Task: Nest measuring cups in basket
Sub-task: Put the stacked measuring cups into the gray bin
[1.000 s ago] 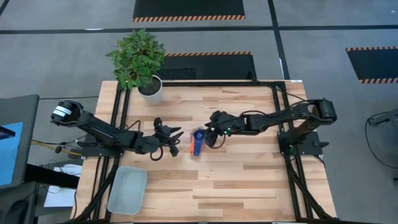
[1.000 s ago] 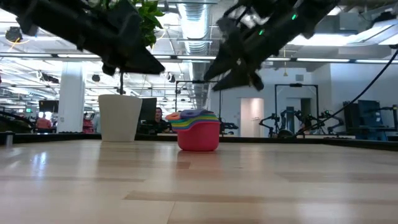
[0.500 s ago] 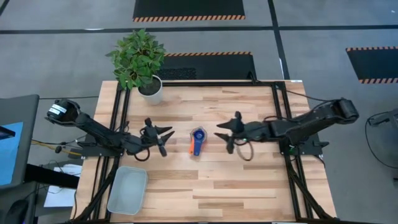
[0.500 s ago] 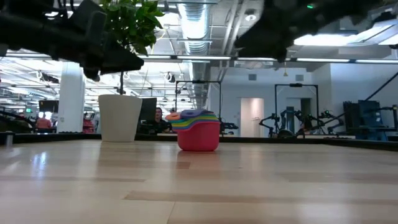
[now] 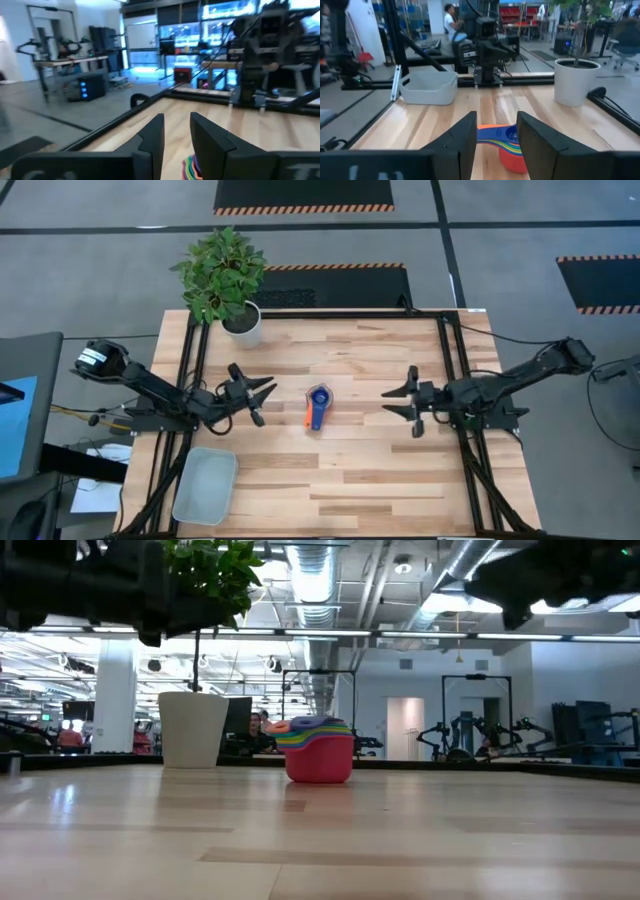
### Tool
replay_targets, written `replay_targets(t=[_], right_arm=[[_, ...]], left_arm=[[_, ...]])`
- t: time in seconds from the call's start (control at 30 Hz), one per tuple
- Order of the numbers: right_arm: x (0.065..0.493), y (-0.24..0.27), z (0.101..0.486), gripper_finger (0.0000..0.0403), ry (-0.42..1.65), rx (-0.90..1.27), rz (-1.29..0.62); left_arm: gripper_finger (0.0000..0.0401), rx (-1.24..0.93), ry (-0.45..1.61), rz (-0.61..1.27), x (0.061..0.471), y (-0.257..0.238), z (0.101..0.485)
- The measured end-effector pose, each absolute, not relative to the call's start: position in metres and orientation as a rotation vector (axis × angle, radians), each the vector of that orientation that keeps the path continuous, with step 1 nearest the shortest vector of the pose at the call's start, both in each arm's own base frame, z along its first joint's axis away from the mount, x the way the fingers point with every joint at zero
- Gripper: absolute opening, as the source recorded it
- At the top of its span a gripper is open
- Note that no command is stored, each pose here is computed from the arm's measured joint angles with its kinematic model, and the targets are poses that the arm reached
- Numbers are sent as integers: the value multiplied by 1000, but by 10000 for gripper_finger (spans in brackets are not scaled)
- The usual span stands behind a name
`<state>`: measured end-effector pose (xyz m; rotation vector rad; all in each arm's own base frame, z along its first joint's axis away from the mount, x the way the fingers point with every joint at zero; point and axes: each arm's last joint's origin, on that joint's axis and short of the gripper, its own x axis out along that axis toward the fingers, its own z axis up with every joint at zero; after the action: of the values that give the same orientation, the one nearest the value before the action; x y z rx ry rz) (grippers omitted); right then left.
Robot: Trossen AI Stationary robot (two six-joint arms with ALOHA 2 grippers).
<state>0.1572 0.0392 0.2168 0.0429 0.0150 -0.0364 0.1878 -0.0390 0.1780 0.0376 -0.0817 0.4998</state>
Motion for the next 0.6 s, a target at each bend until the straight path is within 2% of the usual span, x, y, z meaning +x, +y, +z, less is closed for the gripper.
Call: replay_targets(t=[0.27,0.6], right_arm=[[126,32,206,156,-76,65,5],[107,27,198,156,-120,42,60]], left_arm=[[49,-38,-216,424,161,-18,166],[19,-30,-240,416,161,-13,167]])
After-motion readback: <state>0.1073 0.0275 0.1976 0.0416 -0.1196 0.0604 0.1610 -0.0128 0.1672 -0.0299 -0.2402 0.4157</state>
